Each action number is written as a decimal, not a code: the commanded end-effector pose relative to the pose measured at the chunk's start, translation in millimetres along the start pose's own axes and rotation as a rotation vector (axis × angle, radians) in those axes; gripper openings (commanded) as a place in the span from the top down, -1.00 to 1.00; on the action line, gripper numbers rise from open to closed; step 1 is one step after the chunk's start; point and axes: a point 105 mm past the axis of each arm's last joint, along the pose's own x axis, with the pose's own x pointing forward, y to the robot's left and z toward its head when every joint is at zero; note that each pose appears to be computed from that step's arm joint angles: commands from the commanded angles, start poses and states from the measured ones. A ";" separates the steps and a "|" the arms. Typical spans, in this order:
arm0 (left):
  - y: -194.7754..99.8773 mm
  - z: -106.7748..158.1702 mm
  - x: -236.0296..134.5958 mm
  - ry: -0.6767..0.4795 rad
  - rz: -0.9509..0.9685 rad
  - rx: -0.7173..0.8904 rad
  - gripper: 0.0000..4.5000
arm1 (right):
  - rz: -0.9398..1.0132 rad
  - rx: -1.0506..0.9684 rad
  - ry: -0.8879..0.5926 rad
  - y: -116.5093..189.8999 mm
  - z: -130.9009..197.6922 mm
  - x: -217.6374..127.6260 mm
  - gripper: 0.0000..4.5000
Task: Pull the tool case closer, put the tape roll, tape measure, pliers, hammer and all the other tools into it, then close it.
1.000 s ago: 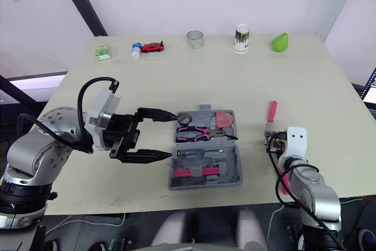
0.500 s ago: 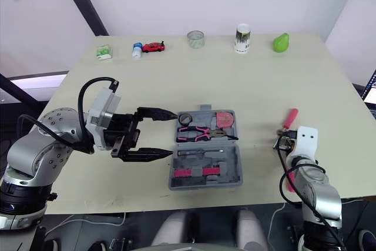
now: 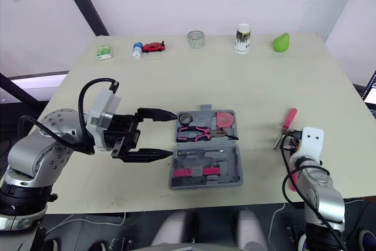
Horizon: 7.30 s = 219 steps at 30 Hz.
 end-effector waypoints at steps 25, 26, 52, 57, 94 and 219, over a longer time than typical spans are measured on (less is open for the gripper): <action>-4.1 5.7 -3.6 -0.015 0.011 0.051 -1.00 | 0.167 -0.065 0.070 38.9 -5.1 4.4 0.98; -4.1 5.7 -3.8 -0.015 0.011 0.051 -1.00 | 0.175 -0.064 0.068 41.4 -4.3 5.0 0.98; -5.6 2.5 -8.0 -0.006 0.011 0.047 -1.00 | 0.255 -0.128 0.069 44.5 0.5 -19.5 -0.95; -5.0 2.1 -9.2 -0.007 0.015 0.044 -1.00 | 0.363 -0.192 0.026 41.6 21.9 -32.2 -0.95; -12.0 -10.4 -18.1 0.071 0.031 0.057 -1.00 | 1.553 -2.021 0.233 32.3 49.6 8.1 -0.95; -6.7 -1.3 1.3 -0.051 -0.038 0.068 -1.00 | 0.584 -0.226 0.066 39.7 -14.1 -42.0 -0.98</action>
